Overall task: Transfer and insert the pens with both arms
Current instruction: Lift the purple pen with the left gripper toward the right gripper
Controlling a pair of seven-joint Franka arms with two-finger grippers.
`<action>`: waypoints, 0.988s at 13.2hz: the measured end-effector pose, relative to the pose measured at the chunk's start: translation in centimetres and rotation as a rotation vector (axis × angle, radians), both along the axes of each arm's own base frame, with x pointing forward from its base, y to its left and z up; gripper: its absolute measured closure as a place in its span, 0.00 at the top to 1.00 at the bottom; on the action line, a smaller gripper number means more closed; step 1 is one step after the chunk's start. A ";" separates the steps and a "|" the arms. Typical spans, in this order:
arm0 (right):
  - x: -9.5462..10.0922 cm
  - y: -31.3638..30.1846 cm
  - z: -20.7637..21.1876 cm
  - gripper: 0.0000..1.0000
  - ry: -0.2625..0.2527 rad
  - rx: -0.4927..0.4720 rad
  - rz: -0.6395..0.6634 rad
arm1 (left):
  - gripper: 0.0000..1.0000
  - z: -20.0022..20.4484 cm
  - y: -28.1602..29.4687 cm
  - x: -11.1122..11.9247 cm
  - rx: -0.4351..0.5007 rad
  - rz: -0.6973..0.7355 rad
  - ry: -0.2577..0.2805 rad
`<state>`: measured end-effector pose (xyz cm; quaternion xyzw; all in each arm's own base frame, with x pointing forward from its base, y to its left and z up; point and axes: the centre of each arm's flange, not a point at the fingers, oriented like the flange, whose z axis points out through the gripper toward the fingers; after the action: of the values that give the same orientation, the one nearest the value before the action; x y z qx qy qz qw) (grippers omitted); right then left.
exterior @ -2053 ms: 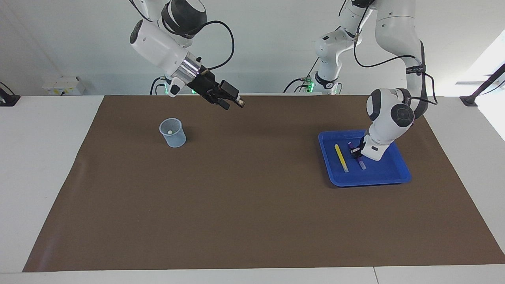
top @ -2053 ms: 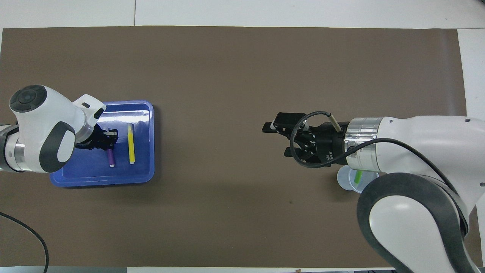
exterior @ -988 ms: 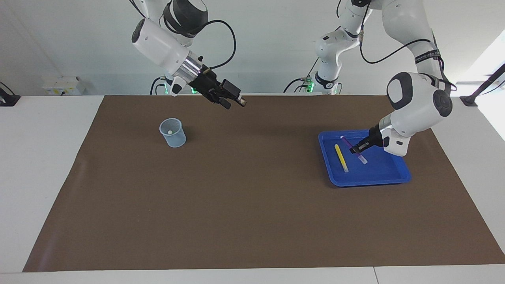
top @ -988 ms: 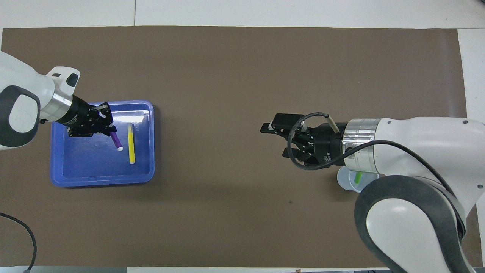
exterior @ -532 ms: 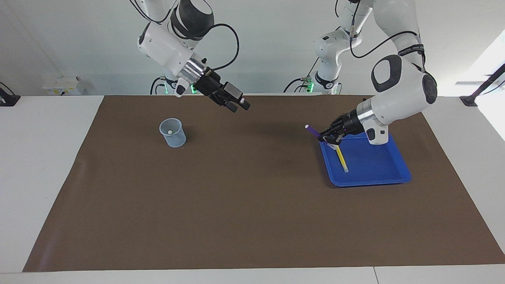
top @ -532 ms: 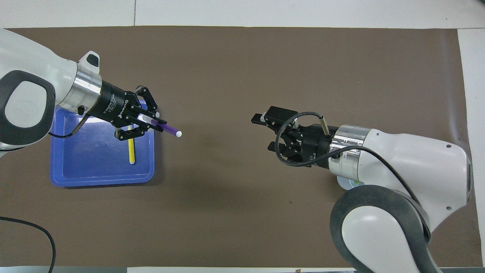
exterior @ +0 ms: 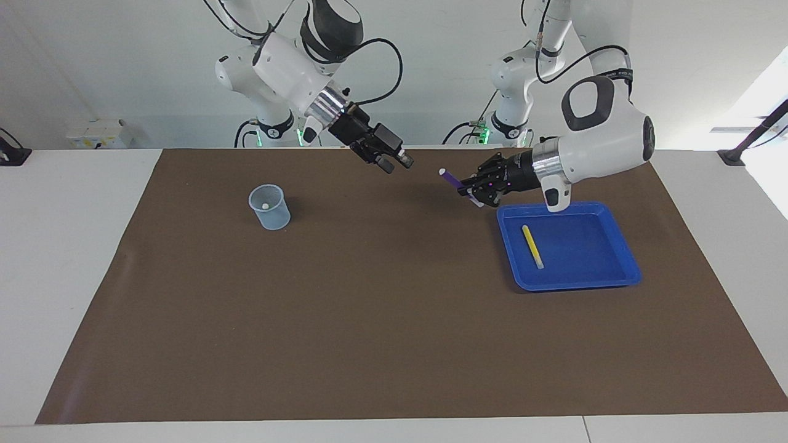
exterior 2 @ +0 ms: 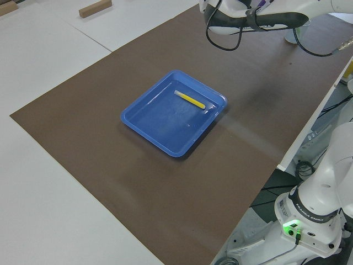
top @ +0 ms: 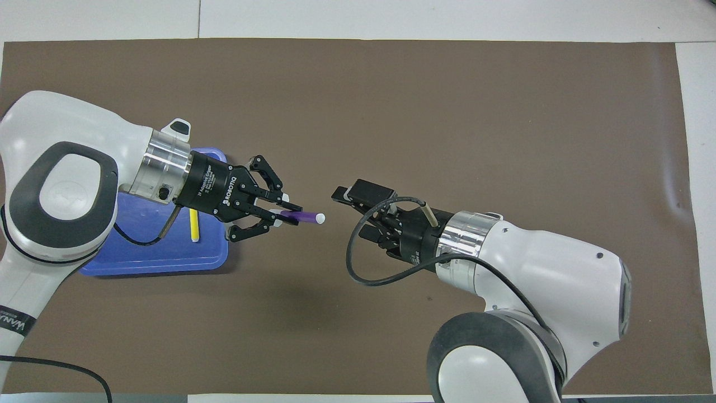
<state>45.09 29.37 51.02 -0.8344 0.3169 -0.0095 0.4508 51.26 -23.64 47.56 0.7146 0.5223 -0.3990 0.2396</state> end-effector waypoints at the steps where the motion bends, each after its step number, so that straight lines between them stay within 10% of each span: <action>1: -0.2 0.4 0.0 1.00 0.000 0.000 0.008 | 0.17 -0.1 -0.8 -0.7 0.000 -0.002 0.002; 9: -0.9 1.5 0.1 0.96 -0.034 -0.030 0.098 | 0.17 -0.1 -3.3 -1.6 -0.024 0.038 0.013; 13: -1.3 2.1 0.3 0.72 -0.059 -0.103 0.190 | 0.17 0.0 -3.3 -1.6 -0.031 0.044 0.015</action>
<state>43.83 31.47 51.35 -0.8820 0.2220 -0.0077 0.4156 49.67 -26.94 47.58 0.6962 0.5335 -0.4069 0.2553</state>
